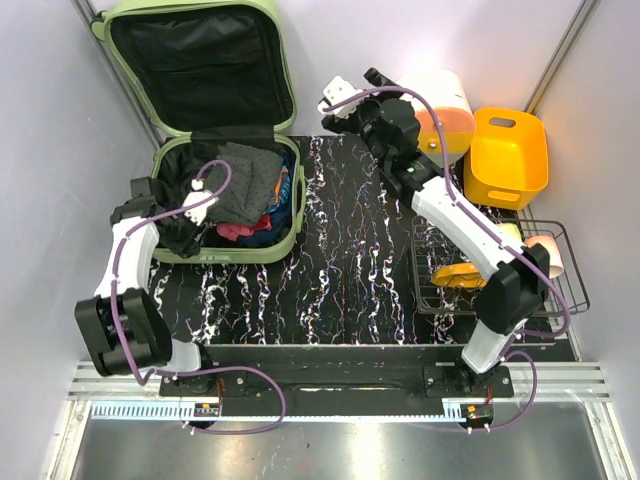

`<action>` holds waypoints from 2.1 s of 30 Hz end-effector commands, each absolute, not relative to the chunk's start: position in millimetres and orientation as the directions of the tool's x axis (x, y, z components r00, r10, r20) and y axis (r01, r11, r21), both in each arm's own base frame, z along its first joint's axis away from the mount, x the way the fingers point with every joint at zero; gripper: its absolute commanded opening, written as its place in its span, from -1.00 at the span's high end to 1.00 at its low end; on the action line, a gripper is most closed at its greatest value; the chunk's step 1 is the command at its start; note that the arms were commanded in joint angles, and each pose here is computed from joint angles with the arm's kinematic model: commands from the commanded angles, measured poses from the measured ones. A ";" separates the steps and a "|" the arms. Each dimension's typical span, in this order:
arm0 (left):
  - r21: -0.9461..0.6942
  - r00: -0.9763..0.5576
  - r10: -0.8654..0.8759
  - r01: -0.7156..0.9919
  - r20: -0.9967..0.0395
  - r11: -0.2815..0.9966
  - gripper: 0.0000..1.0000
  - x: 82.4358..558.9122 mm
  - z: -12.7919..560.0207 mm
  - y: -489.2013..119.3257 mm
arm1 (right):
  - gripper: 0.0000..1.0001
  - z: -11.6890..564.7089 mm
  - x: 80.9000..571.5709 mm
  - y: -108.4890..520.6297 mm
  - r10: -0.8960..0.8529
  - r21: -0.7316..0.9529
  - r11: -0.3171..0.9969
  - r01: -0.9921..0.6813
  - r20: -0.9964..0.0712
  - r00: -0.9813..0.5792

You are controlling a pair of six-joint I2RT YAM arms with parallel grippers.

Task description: Open, take out, and arrange the luggage

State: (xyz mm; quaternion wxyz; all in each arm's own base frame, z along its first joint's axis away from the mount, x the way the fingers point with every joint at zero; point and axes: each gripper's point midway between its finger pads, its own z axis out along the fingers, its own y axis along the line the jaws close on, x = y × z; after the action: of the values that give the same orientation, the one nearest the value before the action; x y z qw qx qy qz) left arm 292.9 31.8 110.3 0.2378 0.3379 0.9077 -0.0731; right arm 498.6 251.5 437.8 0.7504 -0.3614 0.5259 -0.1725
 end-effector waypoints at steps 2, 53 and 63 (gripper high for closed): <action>0.277 -0.589 0.557 0.501 -0.585 0.820 -0.20 318.5 177.5 67.2 | -0.99 418.4 454.2 233.5 -0.556 -0.595 0.734 -0.326 -0.803 0.215; -0.095 -0.512 0.296 0.606 -0.806 0.790 -0.98 252.4 262.0 -49.8 | -0.99 313.9 626.6 -20.9 0.300 0.361 0.920 -0.155 -0.899 -0.319; -0.110 -0.531 0.285 0.593 -0.798 0.797 -0.98 253.6 259.5 -48.9 | -0.92 270.9 650.4 3.4 0.352 0.475 0.841 -0.259 -0.844 -0.405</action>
State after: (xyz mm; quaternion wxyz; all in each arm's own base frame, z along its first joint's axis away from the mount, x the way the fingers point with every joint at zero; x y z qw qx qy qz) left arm 247.9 -47.6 250.4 0.3937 0.2589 0.8615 -0.1891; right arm 638.9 -23.3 260.9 0.5370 0.0569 0.8134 0.2164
